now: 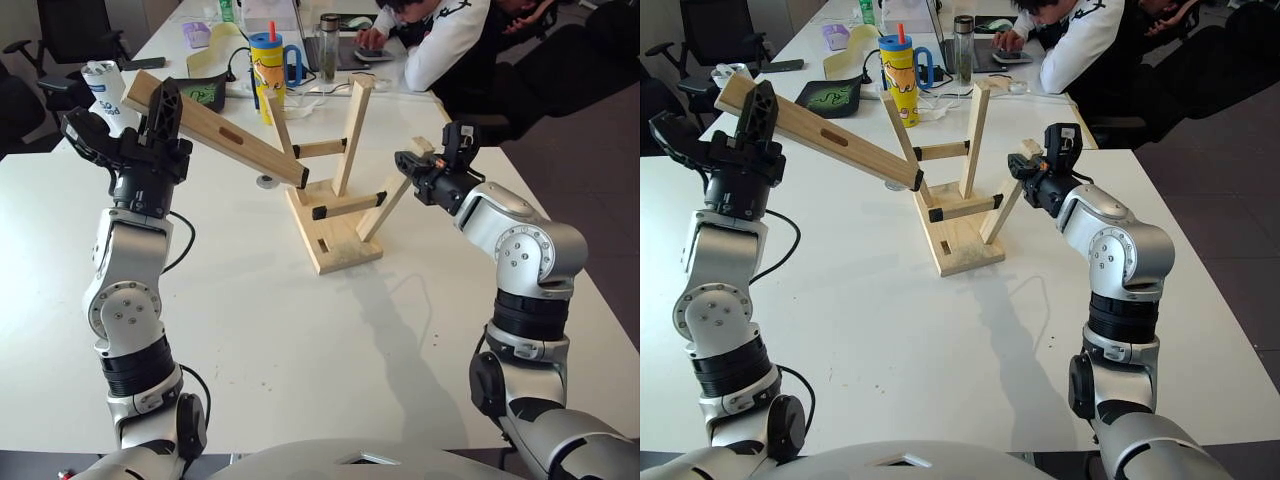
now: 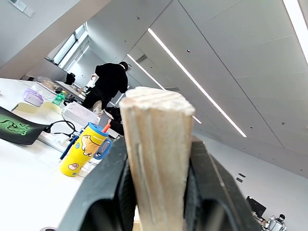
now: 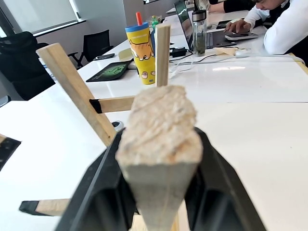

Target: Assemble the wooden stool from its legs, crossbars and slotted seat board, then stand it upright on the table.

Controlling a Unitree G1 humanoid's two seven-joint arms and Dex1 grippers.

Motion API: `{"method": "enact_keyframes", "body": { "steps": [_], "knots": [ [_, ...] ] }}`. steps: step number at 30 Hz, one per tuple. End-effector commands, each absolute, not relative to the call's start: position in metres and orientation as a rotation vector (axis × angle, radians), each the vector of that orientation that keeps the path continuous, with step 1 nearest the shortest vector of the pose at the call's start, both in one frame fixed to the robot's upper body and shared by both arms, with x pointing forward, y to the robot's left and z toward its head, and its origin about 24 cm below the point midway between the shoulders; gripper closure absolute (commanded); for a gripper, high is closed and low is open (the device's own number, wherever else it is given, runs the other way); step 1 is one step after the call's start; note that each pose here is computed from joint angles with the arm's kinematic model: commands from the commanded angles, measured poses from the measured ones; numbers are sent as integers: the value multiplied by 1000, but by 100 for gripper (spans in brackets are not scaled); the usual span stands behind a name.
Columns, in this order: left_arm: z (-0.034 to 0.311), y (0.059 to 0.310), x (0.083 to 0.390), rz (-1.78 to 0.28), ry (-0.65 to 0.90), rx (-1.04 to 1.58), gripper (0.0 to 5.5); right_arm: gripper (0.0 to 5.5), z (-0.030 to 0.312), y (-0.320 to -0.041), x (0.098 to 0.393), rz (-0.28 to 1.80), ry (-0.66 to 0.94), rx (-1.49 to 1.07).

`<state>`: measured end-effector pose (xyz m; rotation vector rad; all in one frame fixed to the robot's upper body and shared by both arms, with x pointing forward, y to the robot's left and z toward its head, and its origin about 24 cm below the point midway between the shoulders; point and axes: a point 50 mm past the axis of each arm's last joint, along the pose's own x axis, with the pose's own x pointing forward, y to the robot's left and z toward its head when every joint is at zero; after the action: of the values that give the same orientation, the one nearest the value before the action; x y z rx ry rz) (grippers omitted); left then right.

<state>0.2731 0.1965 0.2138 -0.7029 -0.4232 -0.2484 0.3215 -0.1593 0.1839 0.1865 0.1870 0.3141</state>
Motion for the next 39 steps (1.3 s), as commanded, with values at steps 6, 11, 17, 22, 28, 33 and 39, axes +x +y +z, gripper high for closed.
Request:
{"method": "enact_keyframes", "body": {
  "steps": [6, 11, 17, 22, 28, 33, 39],
  "knots": [
    [175, 203, 288, -20, -249, -680, 448, 447, 164, -136, 327, 201, 209, 305],
    [146, 188, 300, 107, -125, -794, 448, 447, 161, -125, 325, 194, 206, 304],
    [128, 174, 311, 191, -48, -893, 448, 447, 158, -122, 326, 186, 201, 296],
    [124, 167, 317, 214, -38, -903, 448, 447, 155, -121, 326, 180, 203, 285],
    [121, 158, 319, 229, -6, -843, 448, 447, 153, -120, 326, 173, 203, 269],
    [122, 153, 312, 243, 20, -848, 448, 447, 154, -121, 327, 158, 188, 244],
    [135, 145, 306, 209, -9, -861, 448, 447, 149, -121, 327, 153, 193, 216]
  ]
}}
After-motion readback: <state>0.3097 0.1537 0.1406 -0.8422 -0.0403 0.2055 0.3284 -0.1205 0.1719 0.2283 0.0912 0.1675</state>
